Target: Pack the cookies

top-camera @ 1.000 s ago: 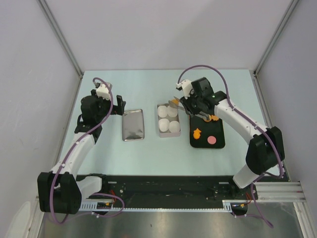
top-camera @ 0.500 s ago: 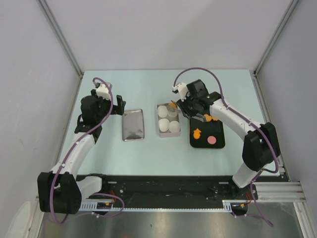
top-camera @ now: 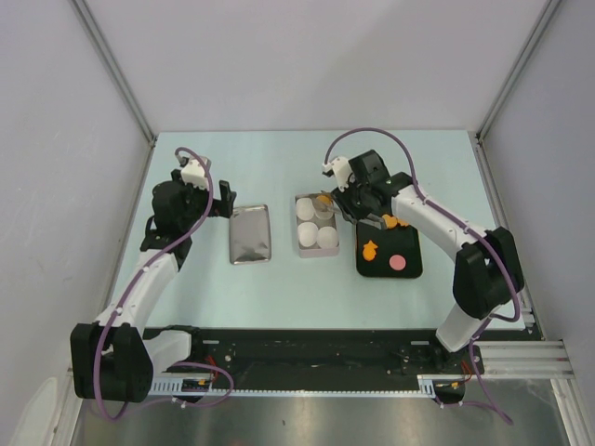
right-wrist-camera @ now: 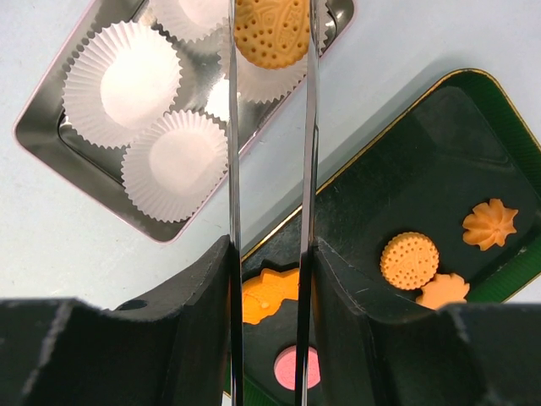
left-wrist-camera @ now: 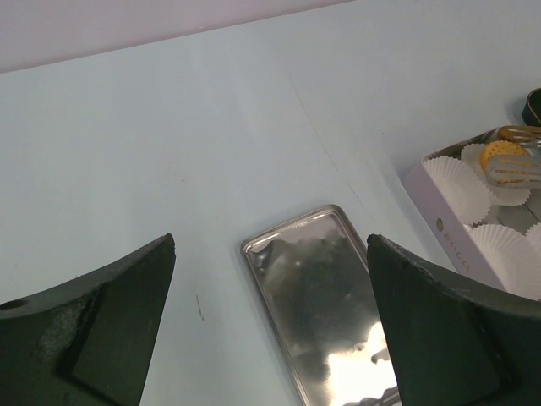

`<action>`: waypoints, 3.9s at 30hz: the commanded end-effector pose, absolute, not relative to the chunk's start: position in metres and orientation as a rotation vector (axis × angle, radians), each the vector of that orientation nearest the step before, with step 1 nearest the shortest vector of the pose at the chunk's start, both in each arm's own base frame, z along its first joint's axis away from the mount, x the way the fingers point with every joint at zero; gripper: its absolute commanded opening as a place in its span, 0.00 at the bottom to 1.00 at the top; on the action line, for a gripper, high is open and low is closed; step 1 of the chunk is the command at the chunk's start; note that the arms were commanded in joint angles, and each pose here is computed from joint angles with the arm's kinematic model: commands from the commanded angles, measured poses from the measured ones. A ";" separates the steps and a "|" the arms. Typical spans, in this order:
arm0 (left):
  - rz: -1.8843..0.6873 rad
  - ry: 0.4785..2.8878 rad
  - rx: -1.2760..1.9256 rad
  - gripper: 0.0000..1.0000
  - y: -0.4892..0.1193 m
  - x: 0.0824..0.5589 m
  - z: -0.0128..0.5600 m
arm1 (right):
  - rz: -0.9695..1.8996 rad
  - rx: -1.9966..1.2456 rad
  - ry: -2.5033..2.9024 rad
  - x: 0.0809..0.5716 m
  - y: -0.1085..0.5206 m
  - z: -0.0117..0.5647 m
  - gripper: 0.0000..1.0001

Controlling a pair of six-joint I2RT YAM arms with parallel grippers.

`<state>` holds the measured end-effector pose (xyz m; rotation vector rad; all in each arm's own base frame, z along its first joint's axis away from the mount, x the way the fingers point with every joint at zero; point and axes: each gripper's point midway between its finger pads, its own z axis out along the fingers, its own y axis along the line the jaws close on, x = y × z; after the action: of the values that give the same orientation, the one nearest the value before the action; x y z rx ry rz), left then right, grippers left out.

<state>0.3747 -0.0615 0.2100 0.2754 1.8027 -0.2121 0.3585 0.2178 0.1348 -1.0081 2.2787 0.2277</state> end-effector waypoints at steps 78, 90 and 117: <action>-0.206 1.736 0.308 1.00 -0.065 0.371 0.226 | 0.134 -0.760 2.291 0.320 0.099 0.209 0.50; -0.213 1.744 0.312 1.00 -0.066 0.372 0.223 | 0.250 -0.981 2.390 0.241 0.073 0.176 0.53; -0.203 1.755 0.318 1.00 -0.066 0.373 0.218 | 0.281 -1.070 2.528 0.228 0.077 0.121 0.54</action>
<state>0.3714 -0.0636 0.2109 0.2904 1.7946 -0.2105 0.2174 0.0766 0.1236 -1.0925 2.5275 0.3134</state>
